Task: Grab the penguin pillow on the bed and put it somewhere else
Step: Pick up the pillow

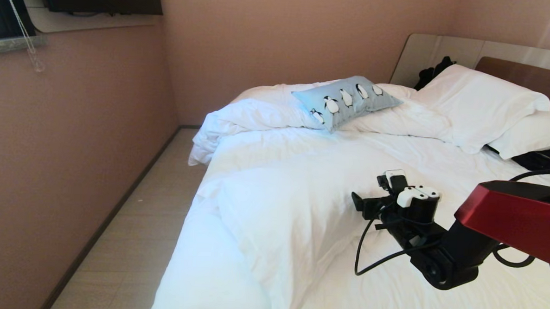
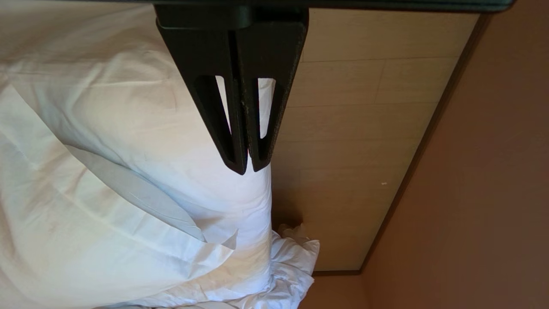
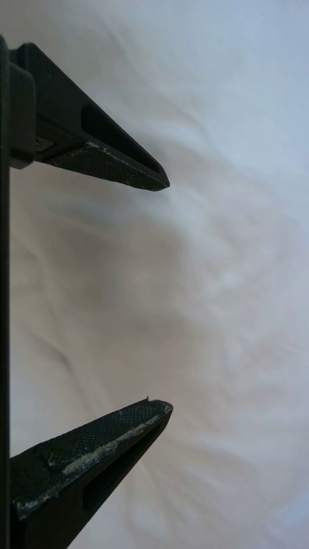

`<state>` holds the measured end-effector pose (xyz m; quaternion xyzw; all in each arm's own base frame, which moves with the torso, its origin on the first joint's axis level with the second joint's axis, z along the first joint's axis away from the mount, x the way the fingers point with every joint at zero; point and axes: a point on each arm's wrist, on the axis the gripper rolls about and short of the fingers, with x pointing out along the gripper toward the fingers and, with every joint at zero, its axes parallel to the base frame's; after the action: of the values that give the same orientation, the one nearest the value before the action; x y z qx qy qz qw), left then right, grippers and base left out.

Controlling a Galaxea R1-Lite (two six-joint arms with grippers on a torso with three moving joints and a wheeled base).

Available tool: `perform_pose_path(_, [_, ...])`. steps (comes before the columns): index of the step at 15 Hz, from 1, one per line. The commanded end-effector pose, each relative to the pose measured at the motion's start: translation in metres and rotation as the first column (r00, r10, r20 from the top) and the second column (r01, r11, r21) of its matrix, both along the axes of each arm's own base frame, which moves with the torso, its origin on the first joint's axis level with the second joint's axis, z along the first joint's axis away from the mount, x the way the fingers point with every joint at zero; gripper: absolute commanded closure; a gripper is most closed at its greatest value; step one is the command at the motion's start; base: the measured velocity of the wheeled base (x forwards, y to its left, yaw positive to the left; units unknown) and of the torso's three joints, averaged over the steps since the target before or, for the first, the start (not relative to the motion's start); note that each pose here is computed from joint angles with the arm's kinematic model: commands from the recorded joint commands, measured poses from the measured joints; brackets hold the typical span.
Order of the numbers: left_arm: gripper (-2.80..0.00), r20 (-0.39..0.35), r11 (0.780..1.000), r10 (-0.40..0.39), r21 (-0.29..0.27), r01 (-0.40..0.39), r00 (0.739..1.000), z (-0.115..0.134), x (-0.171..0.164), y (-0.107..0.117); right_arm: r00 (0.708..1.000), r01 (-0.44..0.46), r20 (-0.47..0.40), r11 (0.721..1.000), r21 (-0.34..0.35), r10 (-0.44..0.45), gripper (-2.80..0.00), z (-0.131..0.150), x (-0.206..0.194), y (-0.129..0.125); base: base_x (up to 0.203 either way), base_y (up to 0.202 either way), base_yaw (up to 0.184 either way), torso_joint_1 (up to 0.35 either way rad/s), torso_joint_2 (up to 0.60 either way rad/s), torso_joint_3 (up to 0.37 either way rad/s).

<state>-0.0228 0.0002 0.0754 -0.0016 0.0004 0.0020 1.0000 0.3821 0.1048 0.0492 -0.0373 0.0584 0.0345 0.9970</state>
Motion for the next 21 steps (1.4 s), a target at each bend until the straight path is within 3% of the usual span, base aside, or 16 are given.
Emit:
perform_pose_path(1, [0.0, 0.001, 1.0, 0.001, 0.0, -0.001, 1.0, 0.0, 0.0, 0.0, 0.89, 0.148, -0.456, 0.947, 0.285, -0.002, -2.8, -0.037, -0.029, -0.003, 0.0, 0.0, 0.0, 0.0, 0.0, 0.0])
perform_pose_path(5, [0.0, -0.001, 1.0, 0.001, 0.0, -0.001, 1.0, 0.0, 0.0, 0.0, 0.826, 0.134, -0.559, 0.939, 0.316, 0.071, -2.8, -0.053, -0.054, -0.006, 0.0, 0.0, 0.0, 0.0, 0.0, 0.0])
perform_pose_path(8, [0.0, -0.001, 1.0, 0.001, 0.0, -0.001, 1.0, 0.0, 0.0, 0.0, 0.815, 0.137, -0.565, 0.907, 0.399, 0.125, -2.8, -0.052, -0.047, -0.007, 0.0, 0.0, 0.0, 0.0, 0.0, 0.0])
perform_pose_path(10, [0.0, -0.001, 1.0, 0.001, 0.0, -0.001, 1.0, 0.0, 0.0, 0.0, 0.803, 0.163, -0.569, 0.853, 0.495, 0.177, -2.8, -0.041, -0.041, -0.015, 0.0, 0.0, 0.0, 0.0, 0.0, 0.0])
perform_pose_path(12, [0.0, 0.0, 1.0, 0.001, 0.0, -0.001, 1.0, 0.0, 0.0, 0.0, 0.777, 0.203, -0.583, 0.78, 0.592, 0.239, -2.8, -0.023, -0.034, -0.023, 0.0, 0.0, 0.0, 0.0, 0.0, 0.0])
perform_pose_path(14, [0.0, -0.001, 1.0, 0.001, 0.0, -0.001, 1.0, 0.0, 0.0, 0.0, 0.735, 0.273, -0.619, 0.715, 0.643, 0.277, -2.8, -0.012, -0.029, -0.03, 0.0, 0.0, 0.0, 0.0, 0.0, 0.0])
perform_pose_path(18, [0.0, -0.001, 1.0, 0.001, 0.0, -0.001, 1.0, 0.0, 0.0, 0.0, 0.692, 0.414, -0.677, 0.631, 0.656, 0.25, -2.8, 0.0, -0.011, -0.04, 0.0, 0.0, 0.0, 0.0, 0.0, 0.0])
perform_pose_path(21, [0.0, 0.0, 1.0, 0.001, 0.0, -0.001, 1.0, 0.0, 0.0, 0.0, 0.694, 0.435, -0.677, 0.606, 0.666, 0.245, -2.8, 0.002, -0.006, -0.043, 0.0, 0.0, 0.0, 0.0, 0.0, 0.0])
